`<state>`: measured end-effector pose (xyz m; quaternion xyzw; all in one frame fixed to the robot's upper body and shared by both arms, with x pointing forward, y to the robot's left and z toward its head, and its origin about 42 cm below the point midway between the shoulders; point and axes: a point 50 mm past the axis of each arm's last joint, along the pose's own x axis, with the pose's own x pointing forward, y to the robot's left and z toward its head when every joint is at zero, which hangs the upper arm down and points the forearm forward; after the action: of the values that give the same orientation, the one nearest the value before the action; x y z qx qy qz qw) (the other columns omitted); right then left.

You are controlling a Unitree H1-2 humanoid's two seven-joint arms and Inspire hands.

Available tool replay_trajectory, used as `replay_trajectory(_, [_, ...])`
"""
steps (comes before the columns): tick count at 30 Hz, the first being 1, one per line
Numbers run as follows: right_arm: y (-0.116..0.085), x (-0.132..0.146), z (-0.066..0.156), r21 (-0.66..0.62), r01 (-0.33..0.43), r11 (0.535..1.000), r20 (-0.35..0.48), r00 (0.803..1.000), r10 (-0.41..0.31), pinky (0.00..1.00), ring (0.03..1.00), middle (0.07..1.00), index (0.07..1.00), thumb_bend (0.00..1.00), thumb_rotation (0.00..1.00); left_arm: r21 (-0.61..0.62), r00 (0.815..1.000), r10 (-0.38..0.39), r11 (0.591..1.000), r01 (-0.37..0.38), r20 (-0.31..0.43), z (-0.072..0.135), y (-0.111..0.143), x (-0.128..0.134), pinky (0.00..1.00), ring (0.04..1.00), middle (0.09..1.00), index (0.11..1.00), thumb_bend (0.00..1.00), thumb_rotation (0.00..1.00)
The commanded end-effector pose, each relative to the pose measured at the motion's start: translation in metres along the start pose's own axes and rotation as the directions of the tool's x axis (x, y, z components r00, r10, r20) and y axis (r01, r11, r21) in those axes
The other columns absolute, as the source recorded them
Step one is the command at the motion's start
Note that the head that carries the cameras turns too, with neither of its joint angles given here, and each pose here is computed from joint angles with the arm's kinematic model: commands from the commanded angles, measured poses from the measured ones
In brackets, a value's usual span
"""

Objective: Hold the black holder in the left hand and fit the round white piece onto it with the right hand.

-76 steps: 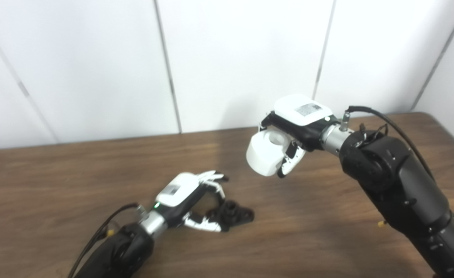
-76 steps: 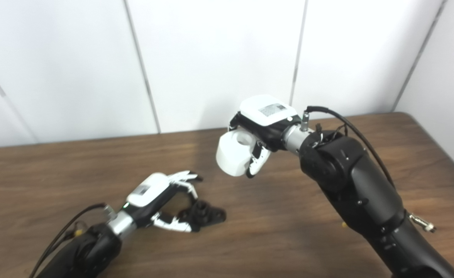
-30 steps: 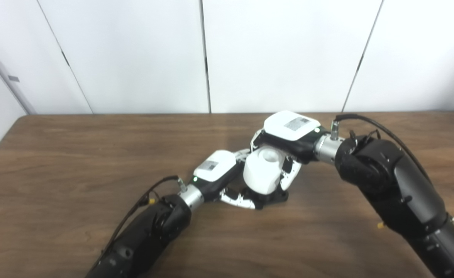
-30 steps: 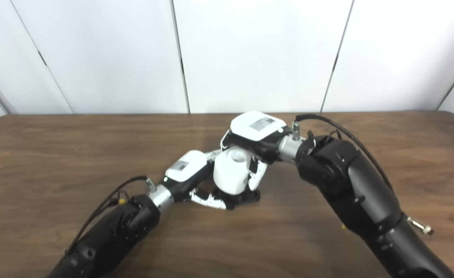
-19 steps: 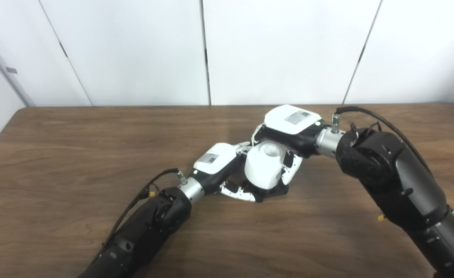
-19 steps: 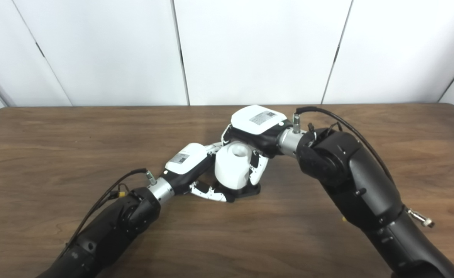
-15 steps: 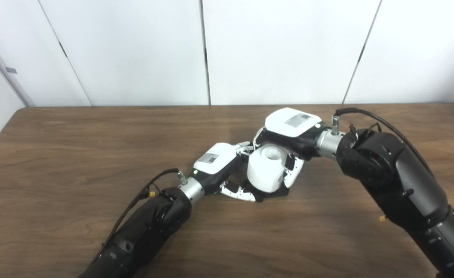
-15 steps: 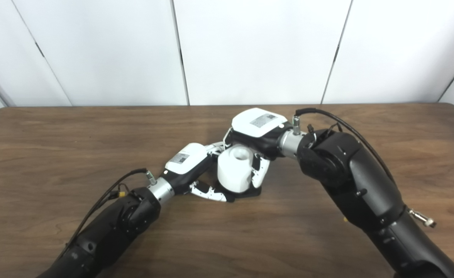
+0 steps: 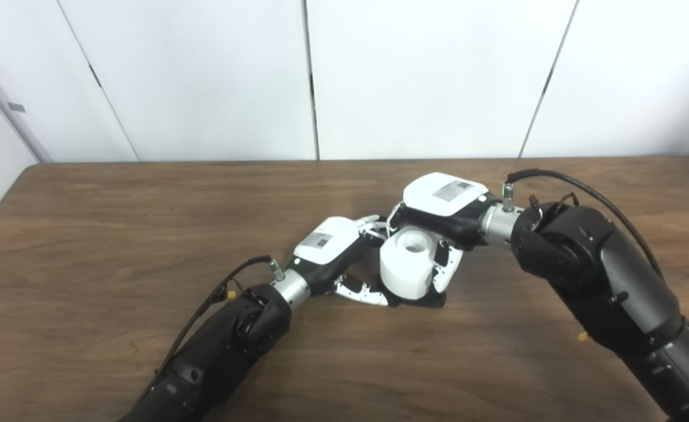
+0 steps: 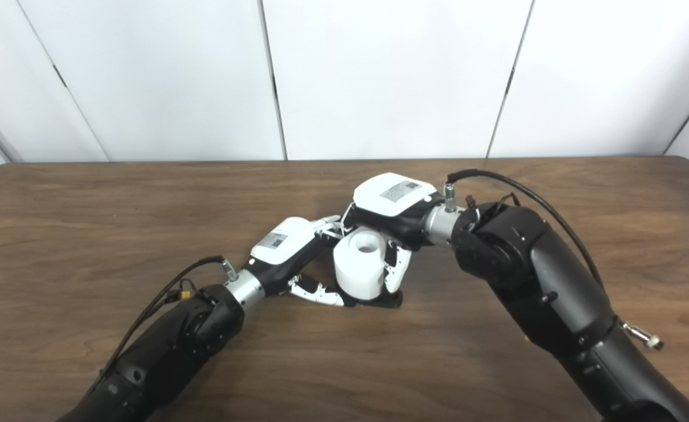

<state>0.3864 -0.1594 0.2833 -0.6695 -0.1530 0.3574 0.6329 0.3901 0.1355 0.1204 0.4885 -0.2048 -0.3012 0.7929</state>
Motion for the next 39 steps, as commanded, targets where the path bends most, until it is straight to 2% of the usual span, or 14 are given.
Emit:
replay_trajectory(1, [-0.011,0.002,0.002,-0.027,0.034,0.999,0.015,0.999,-0.033,0.70,0.798,0.724,0.482,0.52,0.14,0.004,0.982,-0.177,0.984,0.178,-0.069,-0.007,-0.032,-0.016,0.82,0.927,0.868,0.485,0.52,0.08])
replay_trajectory(16, [-0.011,0.001,-0.004,-0.001,0.044,0.999,-0.002,0.999,-0.044,0.70,0.793,0.725,0.483,0.52,0.14,-0.018,0.981,-0.186,0.982,0.185,-0.059,-0.009,-0.031,-0.016,0.82,0.931,0.873,0.482,0.52,0.07])
replay_trajectory(39, [-0.011,-0.002,-0.009,-0.040,0.041,0.998,-0.024,0.999,-0.042,0.73,0.800,0.728,0.482,0.52,0.14,-0.022,0.979,-0.192,0.981,0.191,-0.075,-0.014,-0.020,-0.020,0.82,0.932,0.862,0.481,0.52,0.07])
